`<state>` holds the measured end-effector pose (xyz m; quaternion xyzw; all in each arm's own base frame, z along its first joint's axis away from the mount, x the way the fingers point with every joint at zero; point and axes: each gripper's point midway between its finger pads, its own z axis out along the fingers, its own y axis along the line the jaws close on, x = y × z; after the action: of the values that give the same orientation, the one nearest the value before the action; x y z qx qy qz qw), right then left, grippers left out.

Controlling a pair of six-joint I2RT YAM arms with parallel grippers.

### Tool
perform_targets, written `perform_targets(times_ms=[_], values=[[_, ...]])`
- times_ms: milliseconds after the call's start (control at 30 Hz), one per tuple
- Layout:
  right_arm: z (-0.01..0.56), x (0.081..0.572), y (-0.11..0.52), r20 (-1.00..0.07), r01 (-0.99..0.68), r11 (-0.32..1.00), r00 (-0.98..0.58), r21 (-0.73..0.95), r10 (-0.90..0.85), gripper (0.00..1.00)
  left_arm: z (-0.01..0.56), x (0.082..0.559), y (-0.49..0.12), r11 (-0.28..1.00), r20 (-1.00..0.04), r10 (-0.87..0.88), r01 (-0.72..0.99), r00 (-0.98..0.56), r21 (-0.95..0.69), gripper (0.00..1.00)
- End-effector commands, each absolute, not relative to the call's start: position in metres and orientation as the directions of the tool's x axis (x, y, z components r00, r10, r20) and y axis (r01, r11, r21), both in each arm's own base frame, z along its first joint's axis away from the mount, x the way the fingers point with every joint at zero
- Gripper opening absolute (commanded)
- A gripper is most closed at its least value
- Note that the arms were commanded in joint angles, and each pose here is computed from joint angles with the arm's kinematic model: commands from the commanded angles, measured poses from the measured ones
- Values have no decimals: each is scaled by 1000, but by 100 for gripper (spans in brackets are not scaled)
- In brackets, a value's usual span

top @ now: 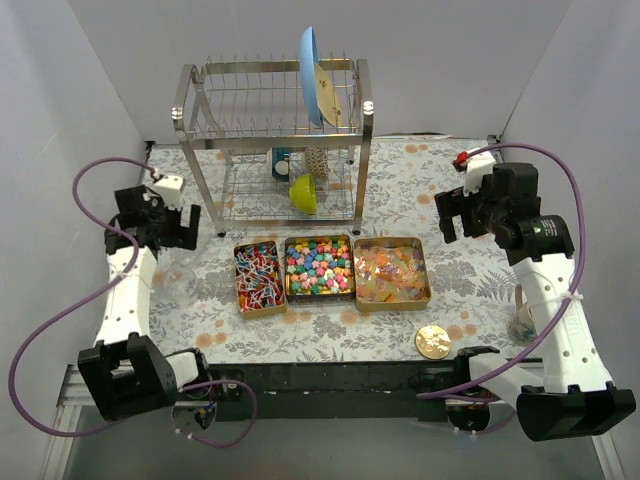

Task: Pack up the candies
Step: Pick up the spatula from the center of the board.

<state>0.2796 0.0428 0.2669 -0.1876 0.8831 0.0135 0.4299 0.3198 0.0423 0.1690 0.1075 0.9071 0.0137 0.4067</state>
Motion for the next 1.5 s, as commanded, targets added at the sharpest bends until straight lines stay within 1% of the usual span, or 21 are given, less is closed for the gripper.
perform_targets(times_ms=[0, 67, 100, 167, 300, 467, 533, 567, 667, 733, 767, 800, 900, 967, 1133, 1233, 1333, 1467], values=[[269, 280, 66, -792, -471, 877, -497, -98, -355, 98, 197, 339, 100, 970, -768, 241, 170, -593, 173, 98], [268, 281, 71, -796, -533, 837, -449, -128, -407, 98, 189, 339, 129, 987, -769, 156, 117, -620, 106, 98], [270, 280, 79, -807, -570, 812, -419, -123, -416, 98, 199, 343, 141, 991, -784, 133, 89, -606, 99, 98], [267, 280, 83, -810, -602, 788, -394, -130, -434, 98, 200, 343, 164, 996, -787, 88, 44, -610, 77, 98], [264, 277, 96, -822, -656, 749, -374, -92, -429, 98, 179, 345, 182, 993, -746, 119, 67, -655, 100, 98], [255, 273, 111, -830, -710, 704, -383, -17, -406, 98, 152, 348, 191, 975, -688, 223, 161, -690, 155, 98], [249, 269, 119, -829, -732, 681, -400, 32, -391, 98, 133, 347, 192, 973, -652, 228, 193, -723, 127, 97], [248, 268, 121, -830, -737, 674, -403, 45, -385, 98, 132, 349, 194, 966, -643, 255, 218, -722, 138, 93], [240, 268, 126, -824, -738, 669, -432, 90, -366, 98, 115, 356, 197, 969, -624, 234, 229, -746, 90, 90], [238, 271, 128, -822, -732, 672, -449, 113, -351, 98, 109, 362, 195, 970, -622, 223, 237, -751, 61, 86], [238, 272, 129, -822, -729, 674, -453, 119, -345, 98, 98, 366, 193, 970, -610, 209, 242, -764, 29, 83], [239, 273, 130, -822, -727, 674, -459, 129, -337, 98, 103, 374, 194, 967, -618, 221, 252, -754, 38, 77], [239, 277, 131, -824, -718, 682, -465, 137, -324, 98, 90, 383, 177, 946, -590, 261, 325, -764, -2, 67], [235, 277, 131, -821, -711, 688, -474, 144, -319, 98, 83, 387, 161, 926, -573, 307, 378, -759, -5, 66], [225, 274, 126, -809, -697, 703, -490, 140, -325, 98, 61, 390, 130, 870, -534, 429, 493, -728, 27, 58], [219, 272, 122, -798, -690, 709, -504, 144, -329, 98, 59, 396, 129, 868, -546, 426, 497, -722, 21, 56], [216, 272, 120, -790, -681, 715, -521, 158, -322, 98, 56, 397, 130, 864, -533, 428, 503, -730, 5, 54], [214, 276, 118, -783, -674, 720, -533, 165, -319, 98, 72, 404, 126, 867, -563, 399, 497, -724, -24, 53]])
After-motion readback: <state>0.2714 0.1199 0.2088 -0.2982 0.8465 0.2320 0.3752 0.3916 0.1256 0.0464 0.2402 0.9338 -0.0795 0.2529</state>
